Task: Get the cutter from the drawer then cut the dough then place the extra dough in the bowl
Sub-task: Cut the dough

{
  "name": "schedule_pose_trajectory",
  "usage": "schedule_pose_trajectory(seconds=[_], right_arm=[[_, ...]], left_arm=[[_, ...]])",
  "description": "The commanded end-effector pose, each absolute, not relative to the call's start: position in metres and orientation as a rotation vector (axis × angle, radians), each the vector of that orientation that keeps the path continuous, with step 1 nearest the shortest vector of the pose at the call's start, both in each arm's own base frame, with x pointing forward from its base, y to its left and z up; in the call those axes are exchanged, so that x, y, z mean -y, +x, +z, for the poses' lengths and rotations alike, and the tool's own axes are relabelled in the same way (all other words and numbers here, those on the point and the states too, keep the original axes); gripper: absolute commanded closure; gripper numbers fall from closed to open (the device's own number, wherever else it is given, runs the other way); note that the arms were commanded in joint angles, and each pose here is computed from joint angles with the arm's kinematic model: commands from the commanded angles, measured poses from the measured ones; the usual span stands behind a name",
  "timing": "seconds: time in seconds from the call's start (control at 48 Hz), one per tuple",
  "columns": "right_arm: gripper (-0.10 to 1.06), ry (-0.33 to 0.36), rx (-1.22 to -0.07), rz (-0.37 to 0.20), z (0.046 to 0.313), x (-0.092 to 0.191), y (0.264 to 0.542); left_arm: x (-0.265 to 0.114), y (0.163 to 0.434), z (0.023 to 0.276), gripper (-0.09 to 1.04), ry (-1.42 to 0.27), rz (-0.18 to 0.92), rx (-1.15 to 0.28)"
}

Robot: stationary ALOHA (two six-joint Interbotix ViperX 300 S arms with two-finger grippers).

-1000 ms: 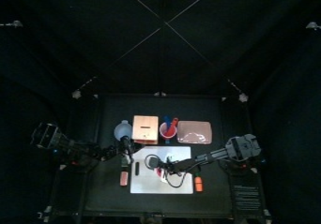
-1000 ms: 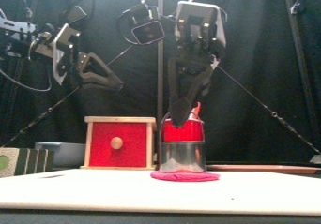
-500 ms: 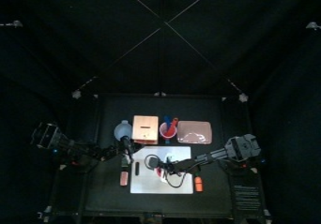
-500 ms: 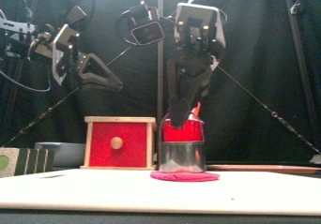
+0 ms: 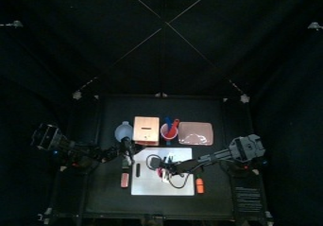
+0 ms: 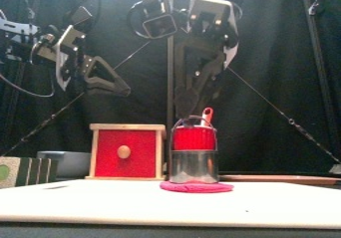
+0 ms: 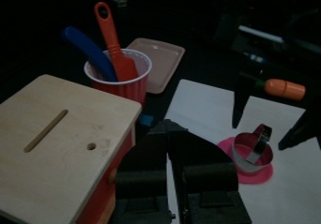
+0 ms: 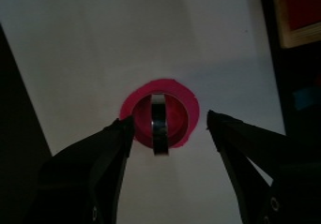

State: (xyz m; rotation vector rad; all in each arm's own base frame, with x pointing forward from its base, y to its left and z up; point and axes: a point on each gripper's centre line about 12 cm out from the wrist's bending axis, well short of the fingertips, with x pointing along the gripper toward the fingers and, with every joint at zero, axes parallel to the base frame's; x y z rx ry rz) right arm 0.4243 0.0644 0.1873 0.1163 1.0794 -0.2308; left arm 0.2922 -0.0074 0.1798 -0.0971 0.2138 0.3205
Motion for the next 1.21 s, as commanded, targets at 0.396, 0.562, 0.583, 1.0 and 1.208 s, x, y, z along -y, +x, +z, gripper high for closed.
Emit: schedule_pose_trajectory(seconds=[0.396, 0.562, 0.583, 1.0, 1.208], right_arm=[[0.03, 0.235, -0.620, 0.001, 0.266, -0.067, 0.347], [0.03, 0.267, -0.431, 0.105, 0.270, -0.059, 0.316], [0.03, 0.273, -0.416, 0.114, 0.268, -0.058, 0.314], [0.03, 0.421, -0.402, 0.099, 0.197, -0.035, 0.299], [0.04, 0.405, -0.356, 0.098, 0.205, -0.028, 0.304]], left_arm=[[0.030, 0.315, 0.201, 0.64, -0.047, 0.215, -0.144], [0.049, 0.330, 0.202, 0.64, 0.038, 0.114, -0.116], [0.052, 0.333, 0.201, 0.63, 0.047, 0.101, -0.114], [0.069, 0.358, 0.176, 0.21, -0.075, 0.052, -0.118], [0.080, 0.369, 0.176, 0.16, -0.141, 0.009, -0.054]])
